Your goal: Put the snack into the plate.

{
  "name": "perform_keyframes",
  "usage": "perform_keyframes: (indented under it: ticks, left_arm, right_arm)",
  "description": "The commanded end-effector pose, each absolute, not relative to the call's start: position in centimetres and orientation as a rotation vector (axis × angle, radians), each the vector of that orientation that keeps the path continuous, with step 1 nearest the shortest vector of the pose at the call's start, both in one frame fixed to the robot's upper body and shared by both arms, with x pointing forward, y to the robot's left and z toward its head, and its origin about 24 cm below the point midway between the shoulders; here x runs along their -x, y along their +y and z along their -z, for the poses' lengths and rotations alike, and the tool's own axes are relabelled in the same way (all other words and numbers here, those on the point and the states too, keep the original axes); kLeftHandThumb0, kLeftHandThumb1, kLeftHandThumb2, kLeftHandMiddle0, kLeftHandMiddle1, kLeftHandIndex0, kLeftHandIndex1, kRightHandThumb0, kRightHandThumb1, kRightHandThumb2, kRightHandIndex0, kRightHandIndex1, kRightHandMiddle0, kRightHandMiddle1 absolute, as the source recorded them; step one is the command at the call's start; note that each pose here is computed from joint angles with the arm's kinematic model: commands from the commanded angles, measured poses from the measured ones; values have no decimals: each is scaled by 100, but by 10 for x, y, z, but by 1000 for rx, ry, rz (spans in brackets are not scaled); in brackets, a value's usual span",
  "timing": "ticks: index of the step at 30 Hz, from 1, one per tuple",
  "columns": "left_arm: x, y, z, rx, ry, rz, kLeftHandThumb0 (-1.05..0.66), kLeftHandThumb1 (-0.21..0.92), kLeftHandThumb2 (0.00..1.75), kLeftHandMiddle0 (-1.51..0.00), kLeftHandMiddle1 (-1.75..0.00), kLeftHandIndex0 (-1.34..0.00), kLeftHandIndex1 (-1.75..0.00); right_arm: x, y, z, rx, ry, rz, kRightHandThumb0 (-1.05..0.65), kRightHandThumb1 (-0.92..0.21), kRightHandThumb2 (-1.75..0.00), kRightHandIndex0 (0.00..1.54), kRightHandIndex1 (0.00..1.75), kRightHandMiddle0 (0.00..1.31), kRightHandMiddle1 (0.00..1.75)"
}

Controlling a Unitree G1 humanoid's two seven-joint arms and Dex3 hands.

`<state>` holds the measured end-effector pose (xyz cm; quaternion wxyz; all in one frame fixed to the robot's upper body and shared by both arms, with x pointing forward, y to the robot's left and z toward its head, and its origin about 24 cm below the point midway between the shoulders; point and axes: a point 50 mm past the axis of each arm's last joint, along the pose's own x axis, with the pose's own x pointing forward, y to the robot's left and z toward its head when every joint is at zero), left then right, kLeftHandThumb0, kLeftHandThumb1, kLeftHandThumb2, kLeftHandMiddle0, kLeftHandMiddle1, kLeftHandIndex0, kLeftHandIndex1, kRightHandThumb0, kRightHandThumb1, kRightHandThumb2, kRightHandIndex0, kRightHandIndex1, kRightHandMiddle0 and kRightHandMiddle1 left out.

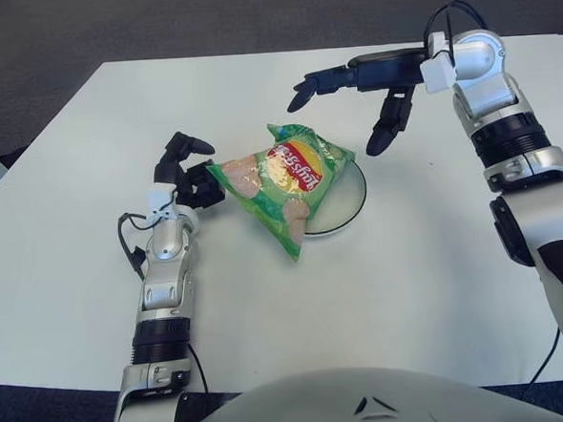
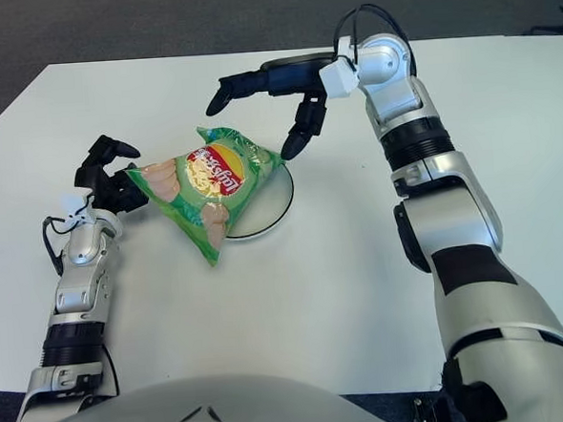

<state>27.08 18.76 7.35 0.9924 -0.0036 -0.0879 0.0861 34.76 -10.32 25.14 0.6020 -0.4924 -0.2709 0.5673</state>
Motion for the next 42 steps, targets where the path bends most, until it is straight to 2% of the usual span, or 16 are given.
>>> perform_keyframes:
  ticks: [1,10,15,22,25,27,31,36,38,42]
  left_arm:
    - [-253,185,-36,54,-31,-198,-46,36,126,-128,-175,-58,-175]
    - [-252,185,-35,49,-32,-195,-46,36,126,-128,-175,-57,-175]
    - [-252,185,-35,45,-35,-197,-46,36,126,-128,-175,-58,-175]
    - [-253,185,-36,38,-38,-204,-47,35,127,-130,-175,-58,-175]
    - [-253,184,-36,33,-40,-209,-47,35,127,-130,-175,-58,-175]
    - [-253,185,-37,32,-41,-211,-47,35,127,-130,-175,-58,-175]
    - [-253,185,-37,27,-46,-213,-47,35,127,-130,-175,-58,-175]
    - [-252,189,-37,16,-41,-212,-47,35,127,-130,-175,-58,-175]
    - [-252,189,-37,15,-40,-213,-47,35,127,-130,-175,-58,-175]
    - [-251,191,-37,16,-41,-213,-47,35,127,-129,-175,-58,-175]
  right_arm:
    - [-348,-108,-262,1159,-633,-1328,-104,-67,-49,8,5,0,46]
    - [-350,-107,-256,1083,-642,-1334,-105,-70,-44,6,4,0,36]
    - [-351,-124,-264,1103,-631,-1294,-105,-71,-43,6,4,0,35]
    - [-354,-146,-268,1144,-592,-1155,-105,-72,-41,12,7,0,52]
    - [-358,-150,-246,1060,-567,-1038,-102,-71,-41,15,12,0,66]
    - [-361,-152,-231,1010,-556,-966,-99,-69,-45,16,16,0,73]
    - [-369,-161,-214,925,-526,-780,-84,-62,-62,11,41,0,85]
    - [-380,-165,-201,772,-467,-584,-68,-53,-81,13,61,0,95]
    - [-383,-166,-198,698,-430,-546,-59,-45,-93,17,72,0,102]
    - [-388,-167,-191,521,-366,-492,-41,-37,-110,20,88,0,117]
